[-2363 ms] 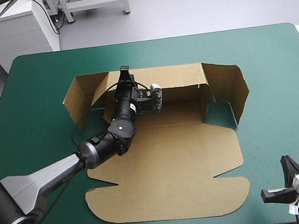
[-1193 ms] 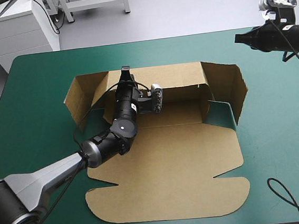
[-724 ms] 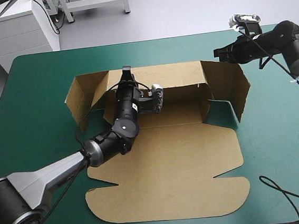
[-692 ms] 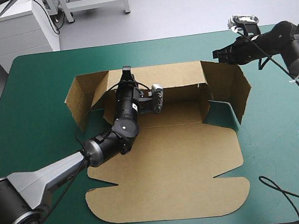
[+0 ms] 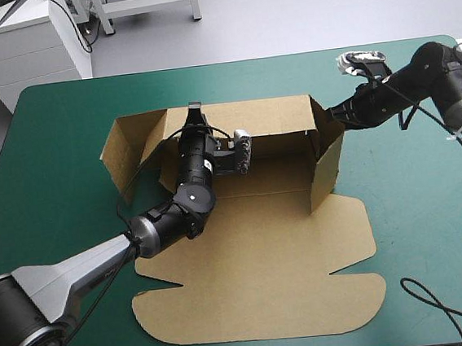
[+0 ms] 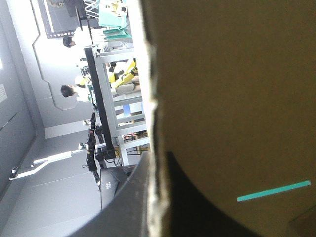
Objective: Fold the box
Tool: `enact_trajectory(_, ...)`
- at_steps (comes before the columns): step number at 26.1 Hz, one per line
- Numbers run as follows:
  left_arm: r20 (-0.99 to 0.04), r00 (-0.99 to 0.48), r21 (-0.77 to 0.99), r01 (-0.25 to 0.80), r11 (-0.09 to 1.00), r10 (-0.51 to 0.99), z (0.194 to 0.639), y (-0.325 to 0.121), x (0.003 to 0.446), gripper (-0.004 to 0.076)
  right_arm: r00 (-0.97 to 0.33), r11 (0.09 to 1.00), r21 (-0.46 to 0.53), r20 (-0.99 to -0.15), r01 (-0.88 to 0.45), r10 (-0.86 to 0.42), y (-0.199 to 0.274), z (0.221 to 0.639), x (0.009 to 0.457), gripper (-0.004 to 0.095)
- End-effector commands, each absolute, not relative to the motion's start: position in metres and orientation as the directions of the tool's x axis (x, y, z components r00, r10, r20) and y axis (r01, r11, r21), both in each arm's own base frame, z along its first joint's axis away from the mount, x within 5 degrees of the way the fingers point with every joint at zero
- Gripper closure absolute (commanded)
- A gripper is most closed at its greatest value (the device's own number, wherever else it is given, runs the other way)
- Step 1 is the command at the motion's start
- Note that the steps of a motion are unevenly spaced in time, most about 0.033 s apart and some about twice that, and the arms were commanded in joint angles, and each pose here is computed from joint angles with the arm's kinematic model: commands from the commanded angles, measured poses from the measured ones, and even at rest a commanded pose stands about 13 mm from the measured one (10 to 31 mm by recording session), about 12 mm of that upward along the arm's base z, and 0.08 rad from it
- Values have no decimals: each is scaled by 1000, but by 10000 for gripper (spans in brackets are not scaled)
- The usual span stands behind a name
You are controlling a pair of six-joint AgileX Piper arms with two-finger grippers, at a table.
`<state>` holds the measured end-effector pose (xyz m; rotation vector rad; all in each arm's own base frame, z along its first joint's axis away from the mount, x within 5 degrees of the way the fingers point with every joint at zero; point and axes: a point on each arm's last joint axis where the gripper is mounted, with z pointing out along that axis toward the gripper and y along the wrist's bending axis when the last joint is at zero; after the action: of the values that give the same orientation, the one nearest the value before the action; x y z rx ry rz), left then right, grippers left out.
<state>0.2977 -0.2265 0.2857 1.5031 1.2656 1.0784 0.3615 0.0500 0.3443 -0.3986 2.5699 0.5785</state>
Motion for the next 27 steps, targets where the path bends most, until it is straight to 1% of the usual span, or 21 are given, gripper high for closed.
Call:
enact_trajectory(1, 103, 90, 987, 112, -113, 991, 314, -222, 296, 731, -755, 858, 282, -633, -430, -170, 63, 369, 340, 923)
enact_trajectory(7, 103, 90, 987, 112, -113, 991, 314, -222, 296, 731, -753, 840, 281, -624, -464, -207, 76, 334, 327, 923)
enact_trajectory(8, 103, 90, 987, 112, -113, 991, 314, -222, 296, 731, -738, 830, 287, -643, -478, -203, 77, 330, 322, 924)
enact_trajectory(13, 103, 90, 987, 112, -113, 991, 314, -222, 296, 731, -665, 831, 228, -716, -508, -211, 74, 328, 311, 926)
enact_trajectory(18, 103, 90, 987, 112, -113, 991, 314, -222, 296, 731, -635, 805, 182, -719, -564, -282, 75, 326, 307, 912)
enact_trajectory(20, 103, 90, 987, 112, -113, 991, 314, -222, 296, 731, -627, 790, 174, -715, -588, -309, 76, 325, 306, 859)
enact_trajectory(22, 103, 90, 987, 112, -113, 991, 314, -222, 296, 731, -618, 769, 164, -706, -617, -345, 76, 324, 304, 755)
enact_trajectory(24, 103, 90, 987, 112, -113, 991, 314, -222, 296, 731, -610, 754, 155, -698, -639, -374, 76, 323, 302, 534)
enact_trajectory(25, 104, 85, 987, 110, -113, 991, 314, -222, 296, 731, -605, 749, 149, -698, -645, -382, 76, 323, 302, 352)
enact_trajectory(26, 104, 85, 987, 110, -113, 991, 314, -222, 296, 731, -603, 752, 145, -701, -643, -380, 76, 323, 302, 268)
enact_trajectory(27, 104, 85, 987, 110, -113, 991, 314, -222, 296, 731, -597, 758, 133, -707, -638, -379, 75, 324, 304, 151)
